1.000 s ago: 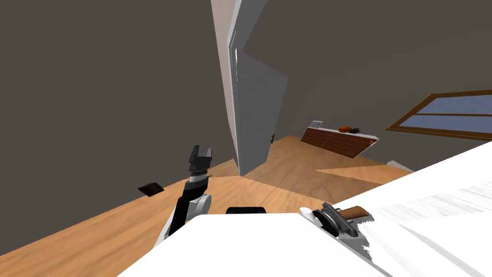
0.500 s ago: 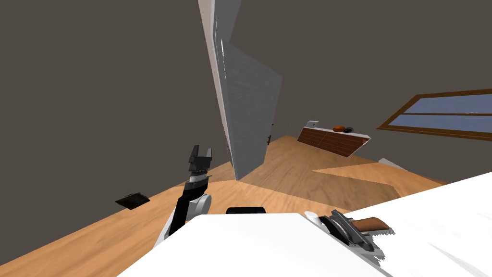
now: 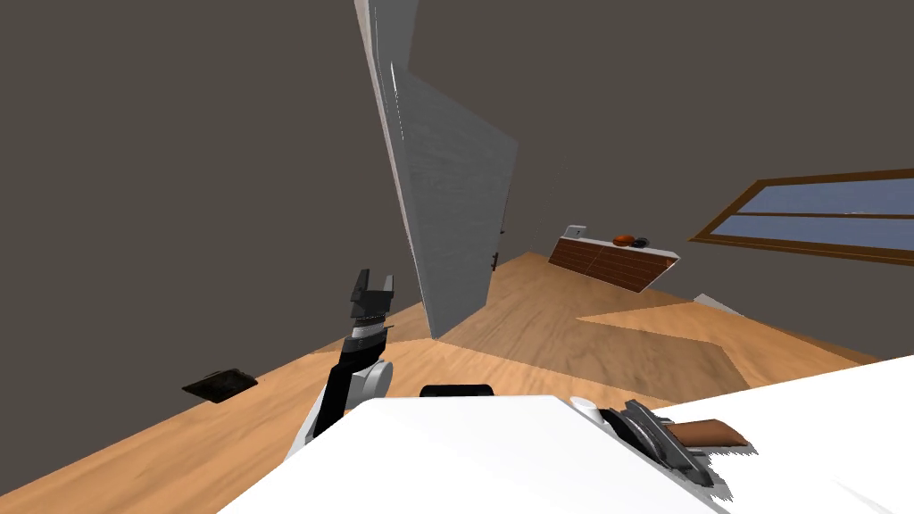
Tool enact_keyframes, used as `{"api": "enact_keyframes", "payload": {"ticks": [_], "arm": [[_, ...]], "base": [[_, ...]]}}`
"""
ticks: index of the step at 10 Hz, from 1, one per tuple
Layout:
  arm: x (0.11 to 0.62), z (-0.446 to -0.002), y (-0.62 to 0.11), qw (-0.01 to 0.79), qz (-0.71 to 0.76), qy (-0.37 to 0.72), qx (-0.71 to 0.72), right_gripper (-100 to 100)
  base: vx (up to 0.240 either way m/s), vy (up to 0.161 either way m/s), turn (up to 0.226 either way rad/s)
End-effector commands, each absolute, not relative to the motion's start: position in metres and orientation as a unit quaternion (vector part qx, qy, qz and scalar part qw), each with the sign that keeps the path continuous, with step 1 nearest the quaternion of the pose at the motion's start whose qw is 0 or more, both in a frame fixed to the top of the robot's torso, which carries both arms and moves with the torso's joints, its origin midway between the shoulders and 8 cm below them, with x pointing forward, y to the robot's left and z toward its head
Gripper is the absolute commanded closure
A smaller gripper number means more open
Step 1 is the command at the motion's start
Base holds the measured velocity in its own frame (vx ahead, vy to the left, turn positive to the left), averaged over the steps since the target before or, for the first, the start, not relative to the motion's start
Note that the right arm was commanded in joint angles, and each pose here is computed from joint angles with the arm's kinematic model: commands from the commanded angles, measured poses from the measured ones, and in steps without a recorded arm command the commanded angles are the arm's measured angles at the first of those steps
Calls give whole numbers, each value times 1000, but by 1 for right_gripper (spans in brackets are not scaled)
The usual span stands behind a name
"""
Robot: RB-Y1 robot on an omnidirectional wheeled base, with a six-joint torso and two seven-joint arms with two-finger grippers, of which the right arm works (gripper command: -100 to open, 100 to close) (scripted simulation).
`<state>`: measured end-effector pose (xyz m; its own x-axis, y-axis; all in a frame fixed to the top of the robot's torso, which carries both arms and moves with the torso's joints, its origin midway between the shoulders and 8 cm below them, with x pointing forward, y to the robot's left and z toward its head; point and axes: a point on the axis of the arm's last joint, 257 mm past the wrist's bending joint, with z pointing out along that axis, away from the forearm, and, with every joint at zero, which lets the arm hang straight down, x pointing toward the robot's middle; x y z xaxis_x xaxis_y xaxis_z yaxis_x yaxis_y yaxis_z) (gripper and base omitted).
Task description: Push the door open
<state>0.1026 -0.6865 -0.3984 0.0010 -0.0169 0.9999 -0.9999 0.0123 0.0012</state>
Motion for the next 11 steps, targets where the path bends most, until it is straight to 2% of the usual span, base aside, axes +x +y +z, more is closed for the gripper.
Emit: {"api": "enact_keyframes", "payload": {"ticks": [1,6,11], "arm": [[90,-392,-692,510,489,-511,490,100],[53,-392,-698,531,467,-531,467,100],[29,-394,-699,543,450,-545,453,100]], "base": [[95,-171,-51],[118,-157,-49],[55,-138,-30]]}}
